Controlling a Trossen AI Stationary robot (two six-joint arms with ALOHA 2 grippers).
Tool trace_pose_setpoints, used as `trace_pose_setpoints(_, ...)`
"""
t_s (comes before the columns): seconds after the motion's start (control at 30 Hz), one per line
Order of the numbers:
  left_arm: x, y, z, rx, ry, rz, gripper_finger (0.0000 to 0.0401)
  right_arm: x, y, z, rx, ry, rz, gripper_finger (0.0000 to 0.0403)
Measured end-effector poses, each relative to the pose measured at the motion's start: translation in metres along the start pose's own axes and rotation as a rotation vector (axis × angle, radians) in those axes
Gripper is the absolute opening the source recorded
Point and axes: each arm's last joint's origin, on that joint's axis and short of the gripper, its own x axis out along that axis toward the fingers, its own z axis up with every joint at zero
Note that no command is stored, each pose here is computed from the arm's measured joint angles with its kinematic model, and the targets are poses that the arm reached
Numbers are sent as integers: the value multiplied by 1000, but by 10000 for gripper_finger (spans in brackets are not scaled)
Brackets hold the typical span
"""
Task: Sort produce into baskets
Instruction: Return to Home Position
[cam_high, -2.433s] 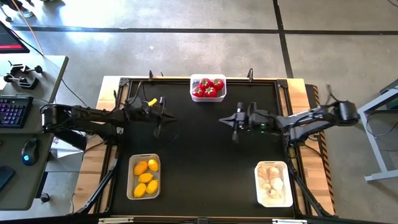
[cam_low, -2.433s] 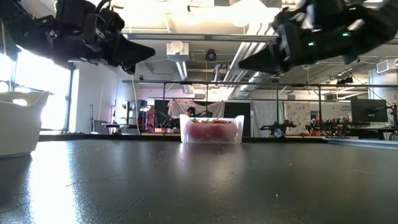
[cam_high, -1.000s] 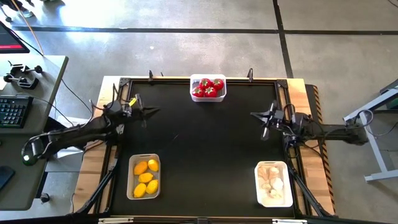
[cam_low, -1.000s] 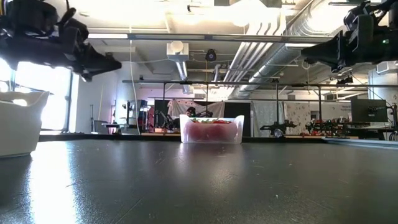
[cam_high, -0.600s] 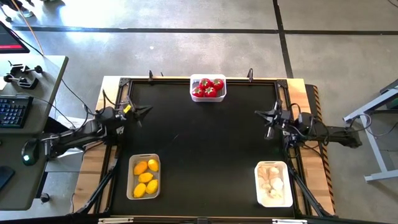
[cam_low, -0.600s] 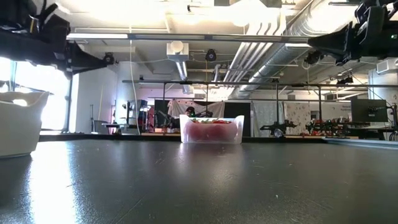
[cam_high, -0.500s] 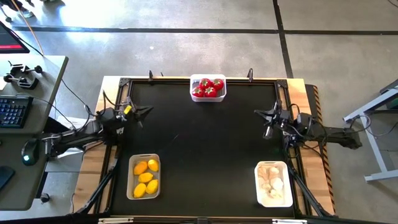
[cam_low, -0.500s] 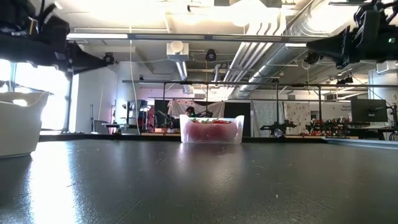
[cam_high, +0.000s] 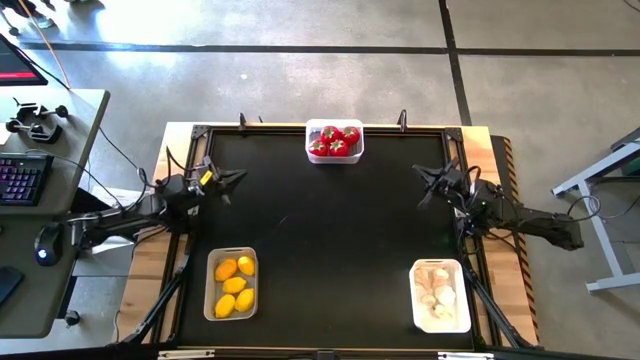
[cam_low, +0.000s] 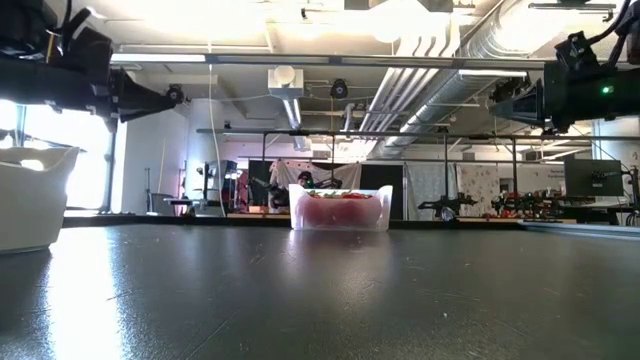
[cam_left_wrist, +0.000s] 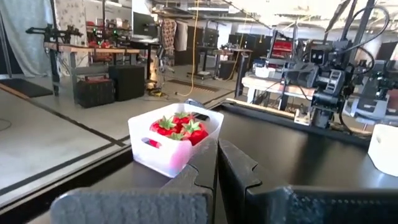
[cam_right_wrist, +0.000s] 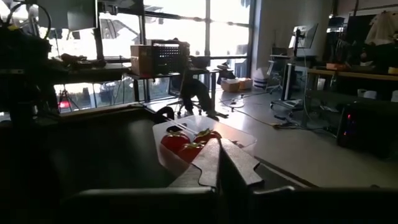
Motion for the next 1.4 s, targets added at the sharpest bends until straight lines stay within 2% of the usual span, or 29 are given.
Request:
trace_pose_setpoints(0.13, 2, 0, -3, 6, 37, 1, 0, 0, 0, 0, -41, 3, -3, 0)
trace_pose_setpoints(0.53, 11, -2, -17, 30, 194, -17, 0, 0, 0, 0, -45, 4, -1, 0)
trace_pose_setpoints(1.4, 11, -2, -18, 35, 204, -16, 0, 0, 0, 0, -45, 4, 0, 0)
